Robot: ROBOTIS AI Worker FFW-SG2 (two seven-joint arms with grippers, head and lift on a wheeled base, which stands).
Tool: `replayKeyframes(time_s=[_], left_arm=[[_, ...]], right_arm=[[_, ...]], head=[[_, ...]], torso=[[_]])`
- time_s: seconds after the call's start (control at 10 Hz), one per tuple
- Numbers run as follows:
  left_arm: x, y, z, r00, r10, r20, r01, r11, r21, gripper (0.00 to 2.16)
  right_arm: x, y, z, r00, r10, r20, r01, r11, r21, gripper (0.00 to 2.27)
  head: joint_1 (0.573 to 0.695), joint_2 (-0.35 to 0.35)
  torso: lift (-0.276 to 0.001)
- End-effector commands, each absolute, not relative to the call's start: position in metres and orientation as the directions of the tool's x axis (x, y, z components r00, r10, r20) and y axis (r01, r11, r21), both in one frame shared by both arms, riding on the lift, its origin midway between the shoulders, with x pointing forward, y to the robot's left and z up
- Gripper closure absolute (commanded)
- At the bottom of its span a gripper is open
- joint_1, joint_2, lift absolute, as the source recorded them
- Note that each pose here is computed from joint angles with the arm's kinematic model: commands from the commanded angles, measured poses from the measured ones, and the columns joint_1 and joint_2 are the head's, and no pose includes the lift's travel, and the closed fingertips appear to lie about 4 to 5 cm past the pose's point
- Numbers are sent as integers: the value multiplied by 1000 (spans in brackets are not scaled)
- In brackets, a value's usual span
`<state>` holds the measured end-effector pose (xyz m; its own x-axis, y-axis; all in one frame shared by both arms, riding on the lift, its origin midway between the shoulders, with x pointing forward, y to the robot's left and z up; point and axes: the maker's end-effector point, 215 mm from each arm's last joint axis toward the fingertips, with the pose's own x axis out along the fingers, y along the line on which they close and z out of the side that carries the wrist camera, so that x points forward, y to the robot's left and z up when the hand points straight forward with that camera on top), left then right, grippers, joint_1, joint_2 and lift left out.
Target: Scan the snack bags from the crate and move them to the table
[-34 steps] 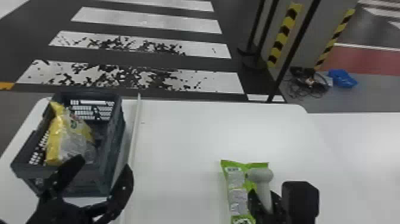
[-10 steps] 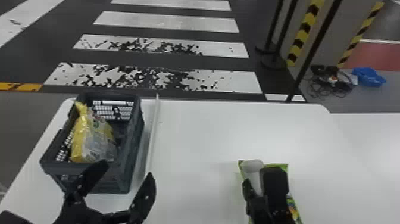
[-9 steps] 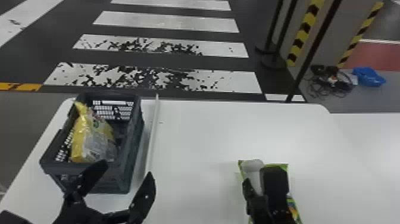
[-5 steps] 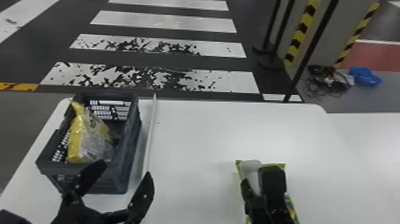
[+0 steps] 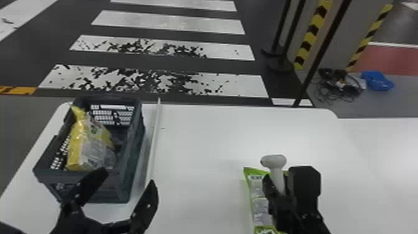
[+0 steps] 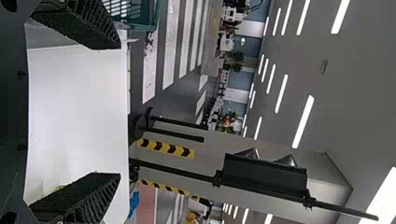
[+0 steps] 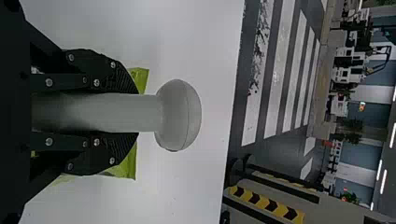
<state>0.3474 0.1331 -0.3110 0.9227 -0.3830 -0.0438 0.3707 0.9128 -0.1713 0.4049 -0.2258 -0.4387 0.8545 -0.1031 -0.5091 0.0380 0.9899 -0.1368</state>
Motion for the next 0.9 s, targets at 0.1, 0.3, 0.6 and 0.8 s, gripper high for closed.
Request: replayKeyframes(time_s=[0.1,0.3,0.6,0.8], left_arm=[[347,133,-312,922,-385,-45,372,912,-172,9],[345,131,-309,920,-390,-41,378,910,-172,9],[343,131,-312,918,-394,-49,381,909,-171,9],[340,130,-316,918,-393,-59,379,909,-172,9]], right_arm=[[400,-282,-432,847,-161,-507,115,986,-123,2243],[392,-331,-437,825,-178,-537,140,984,-111,2243],[388,-404,-440,816,-185,-547,188,981,-51,2243],[382,-441,-461,786,-193,-587,196,979,-60,2243]], head=[[695,-155],[695,-233],[695,-330],[695,-350]], torso=[[-95],[-95],[-95],[-95]])
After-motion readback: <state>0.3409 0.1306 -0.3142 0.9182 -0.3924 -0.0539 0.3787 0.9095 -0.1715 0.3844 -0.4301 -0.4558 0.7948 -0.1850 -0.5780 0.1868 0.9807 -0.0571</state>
